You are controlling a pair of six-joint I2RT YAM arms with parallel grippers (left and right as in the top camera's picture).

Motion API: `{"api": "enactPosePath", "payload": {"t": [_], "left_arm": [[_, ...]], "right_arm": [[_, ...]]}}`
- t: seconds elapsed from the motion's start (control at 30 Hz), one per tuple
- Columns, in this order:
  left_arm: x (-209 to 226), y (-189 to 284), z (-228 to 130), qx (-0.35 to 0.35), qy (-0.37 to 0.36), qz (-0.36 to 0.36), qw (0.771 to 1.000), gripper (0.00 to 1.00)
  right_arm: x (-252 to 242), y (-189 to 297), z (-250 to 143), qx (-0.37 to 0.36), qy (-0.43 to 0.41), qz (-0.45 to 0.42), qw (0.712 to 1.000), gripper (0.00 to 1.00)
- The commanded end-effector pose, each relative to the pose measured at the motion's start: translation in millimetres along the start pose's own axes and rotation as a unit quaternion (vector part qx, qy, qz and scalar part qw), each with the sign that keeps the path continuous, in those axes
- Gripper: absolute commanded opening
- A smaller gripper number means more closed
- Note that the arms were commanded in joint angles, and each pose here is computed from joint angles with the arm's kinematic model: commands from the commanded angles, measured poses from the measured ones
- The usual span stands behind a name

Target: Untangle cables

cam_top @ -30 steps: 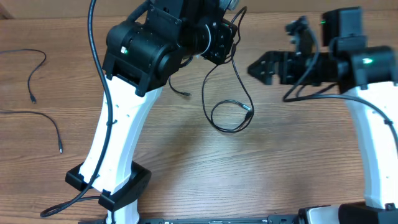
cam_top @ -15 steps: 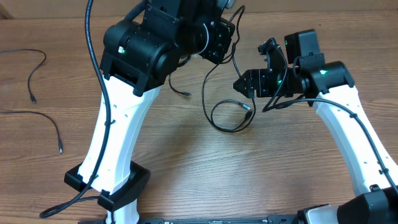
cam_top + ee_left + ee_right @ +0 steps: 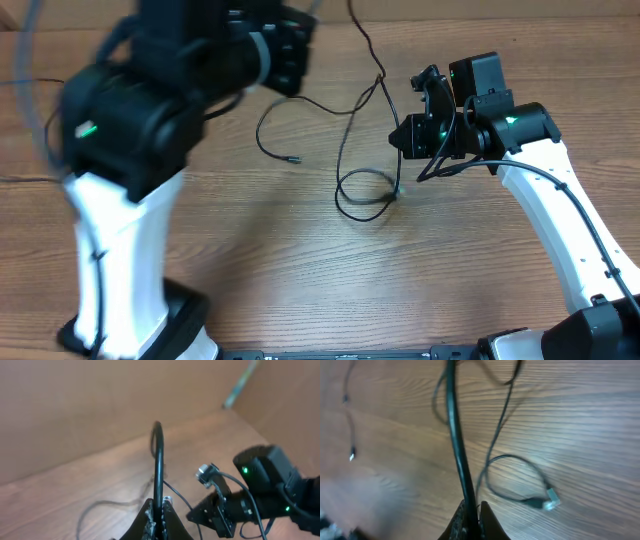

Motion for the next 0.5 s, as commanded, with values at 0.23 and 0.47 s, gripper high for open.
{"api": "enactPosePath", "payload": {"t": [0.23, 0.47], "left_arm": [[19, 163, 32, -0.188, 0.008, 0.128, 0.974, 0.04], [34, 240, 35, -0.275, 0.008, 0.273, 0.922, 0.04]], "right_arm": [[-43, 0, 0, -0.037, -0.105, -0.145, 0.983, 0.04], [-70, -11, -17, -0.038, -0.158, -0.208, 0.965, 0.04]]}}
Point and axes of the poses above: each gripper's point midway between its finger pads, its own y axis back along the fingers, its own x axis along the line the jaws close on, z = x × y, the point moved 4 cm from there along y, back along the fingers, and after that the axes turned 5 degrees about -y, right-handed, at the moved point
